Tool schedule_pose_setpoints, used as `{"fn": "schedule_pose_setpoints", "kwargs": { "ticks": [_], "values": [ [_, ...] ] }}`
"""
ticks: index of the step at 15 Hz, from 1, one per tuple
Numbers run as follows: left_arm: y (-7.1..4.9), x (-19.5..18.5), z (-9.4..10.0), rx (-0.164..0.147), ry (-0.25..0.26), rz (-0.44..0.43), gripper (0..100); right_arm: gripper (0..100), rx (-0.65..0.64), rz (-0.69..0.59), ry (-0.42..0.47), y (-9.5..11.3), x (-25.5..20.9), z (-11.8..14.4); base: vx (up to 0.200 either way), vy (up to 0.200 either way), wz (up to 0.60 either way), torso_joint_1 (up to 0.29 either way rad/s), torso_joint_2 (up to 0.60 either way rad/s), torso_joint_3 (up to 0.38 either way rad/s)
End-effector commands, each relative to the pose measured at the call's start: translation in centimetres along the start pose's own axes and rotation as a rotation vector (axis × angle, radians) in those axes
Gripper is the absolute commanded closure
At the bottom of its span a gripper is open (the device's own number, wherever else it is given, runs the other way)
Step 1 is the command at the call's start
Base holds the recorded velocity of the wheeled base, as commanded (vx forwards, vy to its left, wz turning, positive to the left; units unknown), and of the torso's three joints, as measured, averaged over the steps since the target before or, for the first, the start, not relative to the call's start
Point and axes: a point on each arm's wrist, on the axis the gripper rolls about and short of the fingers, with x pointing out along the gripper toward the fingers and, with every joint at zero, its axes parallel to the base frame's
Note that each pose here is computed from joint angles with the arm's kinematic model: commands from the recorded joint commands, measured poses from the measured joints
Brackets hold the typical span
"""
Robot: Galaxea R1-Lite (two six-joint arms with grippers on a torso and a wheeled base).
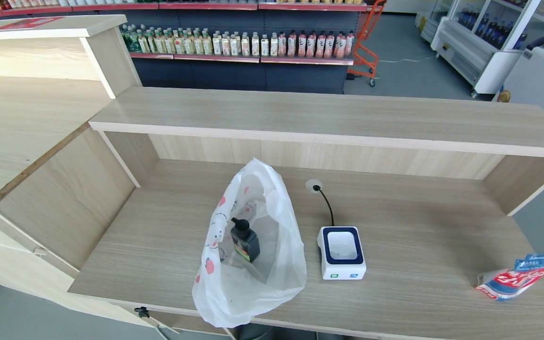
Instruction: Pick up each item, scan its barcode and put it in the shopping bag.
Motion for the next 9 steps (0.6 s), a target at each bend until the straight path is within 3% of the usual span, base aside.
{"fn": "schedule_pose_setpoints", "kwargs": {
  "ticks": [1,5,9],
  "values": [
    [0.00,0.00,0.00,-0.002,0.000,0.001,0,0,0.000,0.001,0.004,0.00,0.03,0.01,-0.200,-0.200,0.00,0.022,0.01,0.007],
    [0.00,0.00,0.00,0.001,0.000,-0.001,0,0,0.000,0.001,0.004,0.00,0.03,0.01,-0.200,-0.200,0.00,-0.001,0.00,0.004],
    [0.00,0.00,0.00,0.003,0.000,-0.001,0,0,0.001,0.001,0.004,0.00,0.03,0.01,0.000,0.000,0.00,0.000,0.00,0.000]
  ]
}}
